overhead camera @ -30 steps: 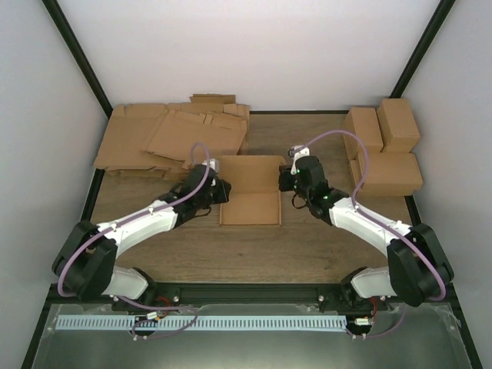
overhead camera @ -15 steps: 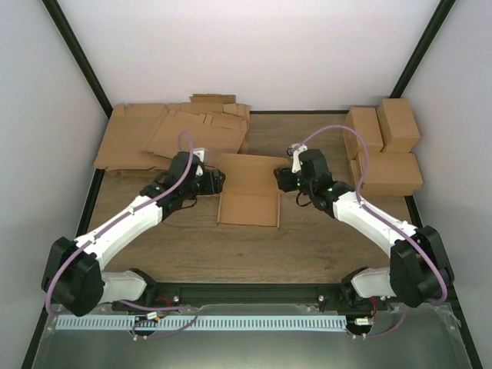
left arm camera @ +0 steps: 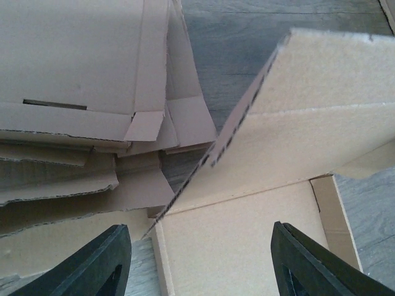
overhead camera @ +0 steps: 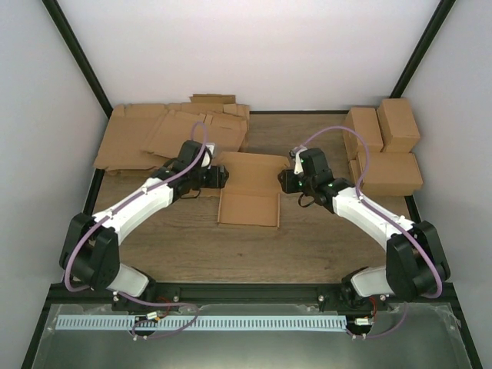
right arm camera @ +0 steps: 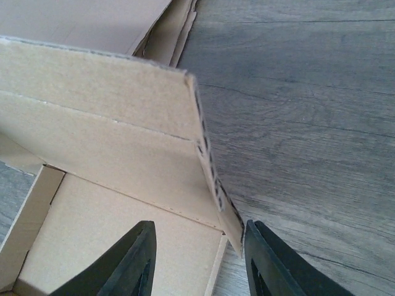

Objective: Fold the paper box

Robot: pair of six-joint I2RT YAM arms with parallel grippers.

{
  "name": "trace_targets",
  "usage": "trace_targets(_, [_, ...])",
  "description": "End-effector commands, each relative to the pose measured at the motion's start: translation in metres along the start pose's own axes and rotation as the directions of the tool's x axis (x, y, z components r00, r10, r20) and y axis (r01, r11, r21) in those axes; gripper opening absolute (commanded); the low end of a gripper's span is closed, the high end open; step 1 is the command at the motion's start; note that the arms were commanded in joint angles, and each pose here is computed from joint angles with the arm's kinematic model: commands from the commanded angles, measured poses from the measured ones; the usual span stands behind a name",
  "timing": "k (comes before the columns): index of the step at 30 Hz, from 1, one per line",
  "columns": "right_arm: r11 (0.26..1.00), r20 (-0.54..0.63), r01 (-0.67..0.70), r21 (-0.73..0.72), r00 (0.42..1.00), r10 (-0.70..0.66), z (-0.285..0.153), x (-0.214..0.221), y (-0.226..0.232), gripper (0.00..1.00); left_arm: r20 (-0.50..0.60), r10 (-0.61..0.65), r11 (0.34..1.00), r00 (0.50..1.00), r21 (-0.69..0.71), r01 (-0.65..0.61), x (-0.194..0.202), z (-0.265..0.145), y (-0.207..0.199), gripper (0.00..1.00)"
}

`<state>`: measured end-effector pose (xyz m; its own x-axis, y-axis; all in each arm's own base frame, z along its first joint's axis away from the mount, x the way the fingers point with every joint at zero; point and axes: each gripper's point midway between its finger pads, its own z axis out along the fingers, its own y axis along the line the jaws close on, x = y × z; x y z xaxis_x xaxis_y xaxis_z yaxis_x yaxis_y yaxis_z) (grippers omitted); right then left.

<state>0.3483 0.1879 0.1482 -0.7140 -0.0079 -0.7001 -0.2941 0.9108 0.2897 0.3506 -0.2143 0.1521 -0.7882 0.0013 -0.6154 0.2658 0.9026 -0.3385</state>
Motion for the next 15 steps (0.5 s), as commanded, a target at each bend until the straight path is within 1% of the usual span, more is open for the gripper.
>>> trace_targets(1, [1.0,0.026,-0.03,-0.004,0.999,0.03,-0.002,-0.017,0.003,0.41,0.005,0.043,0.999,0.999,-0.029,-0.043,-0.01,0.0,0.002,0.64])
trace_targets(2, [0.999,0.03,-0.038,0.003,0.999,0.038,-0.002,-0.017,0.002,0.41,0.005,0.046,0.999,0.999,-0.031,-0.045,-0.012,0.0,0.002,0.63])
trace_targets(6, [0.998,0.054,-0.068,-0.002,0.996,0.068,-0.002,-0.022,0.003,0.41,-0.013,0.042,0.999,0.999,-0.001,-0.042,-0.01,0.005,-0.003,0.49])
trace_targets(7, [0.997,0.06,-0.074,-0.001,0.995,0.074,-0.002,-0.022,0.002,0.4,-0.012,0.04,0.999,0.999,0.003,-0.04,-0.011,0.005,-0.004,0.47])
trace_targets(15, [0.995,0.069,-0.095,0.003,0.993,0.095,0.002,-0.018,-0.001,0.32,-0.023,0.044,0.998,0.999,-0.038,-0.045,-0.012,0.015,0.003,0.44])
